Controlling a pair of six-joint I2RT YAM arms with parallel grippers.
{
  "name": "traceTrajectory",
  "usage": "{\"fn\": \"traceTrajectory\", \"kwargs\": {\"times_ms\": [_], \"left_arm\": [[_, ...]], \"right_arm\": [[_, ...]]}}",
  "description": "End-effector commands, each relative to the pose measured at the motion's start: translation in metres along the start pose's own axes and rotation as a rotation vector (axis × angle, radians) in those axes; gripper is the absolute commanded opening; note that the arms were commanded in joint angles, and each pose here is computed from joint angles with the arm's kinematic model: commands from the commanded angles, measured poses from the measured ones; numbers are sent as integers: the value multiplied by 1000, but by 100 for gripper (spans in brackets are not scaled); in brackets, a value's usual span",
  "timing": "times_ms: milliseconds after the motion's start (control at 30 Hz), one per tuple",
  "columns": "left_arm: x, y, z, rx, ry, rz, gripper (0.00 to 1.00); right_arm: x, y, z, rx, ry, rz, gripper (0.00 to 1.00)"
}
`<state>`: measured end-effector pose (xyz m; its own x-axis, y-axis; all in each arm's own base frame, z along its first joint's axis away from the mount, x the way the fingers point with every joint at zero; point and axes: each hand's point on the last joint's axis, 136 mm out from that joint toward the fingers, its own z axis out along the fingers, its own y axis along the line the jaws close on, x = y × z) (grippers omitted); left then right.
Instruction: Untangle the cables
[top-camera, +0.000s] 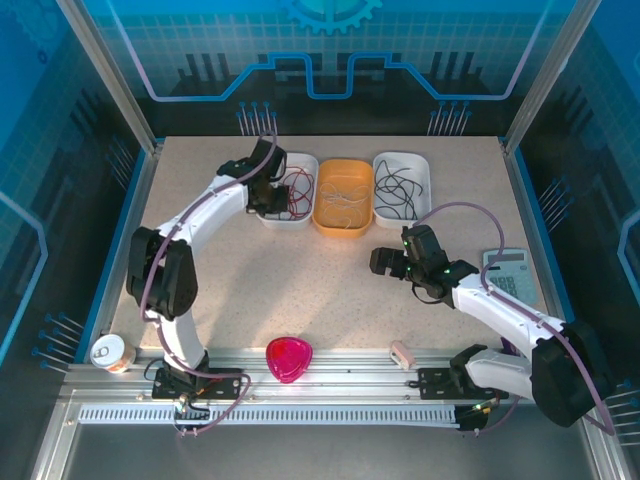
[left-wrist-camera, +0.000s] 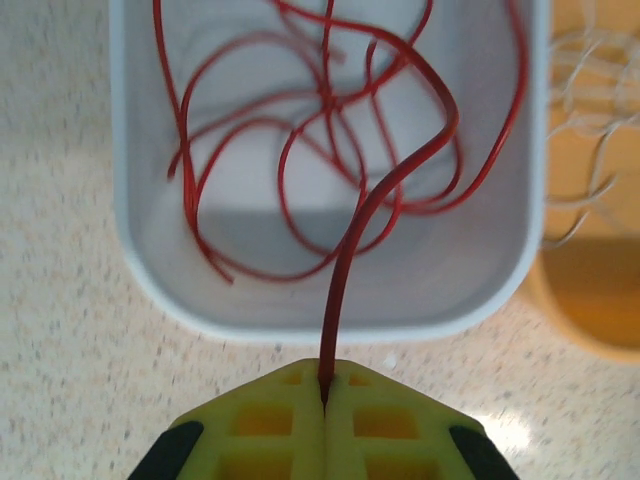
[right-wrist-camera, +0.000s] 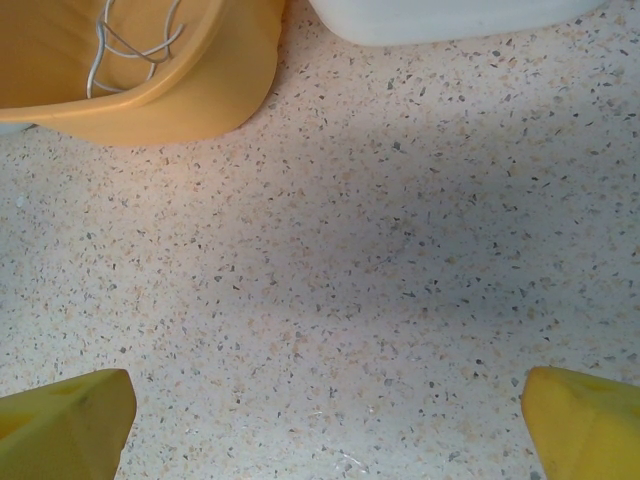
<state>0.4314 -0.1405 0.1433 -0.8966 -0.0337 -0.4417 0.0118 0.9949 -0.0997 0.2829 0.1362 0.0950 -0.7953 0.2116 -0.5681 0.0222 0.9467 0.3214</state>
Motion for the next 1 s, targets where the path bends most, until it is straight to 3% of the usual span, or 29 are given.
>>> {"fn": "traceTrajectory", "kwargs": {"times_ms": [0,200,500,700,967], "left_arm": [[-13,4,19,-35,14,33,1],[-44,-5,44,-23,-5,62,2],[-41,2,83,-58,66,106,6],[-35,1,91,-39,101,105,34],[-37,-4,61,3,86,95,59]], "right_arm": [[-8,5,-5,-7,-28,-6,100],[-6,2,-9,0,-35,-2,100],[-6,0,-10,11,-42,-3,100],[-8,2,-9,10,-38,-7,100],[-8,2,-9,8,-38,-5,100]]}}
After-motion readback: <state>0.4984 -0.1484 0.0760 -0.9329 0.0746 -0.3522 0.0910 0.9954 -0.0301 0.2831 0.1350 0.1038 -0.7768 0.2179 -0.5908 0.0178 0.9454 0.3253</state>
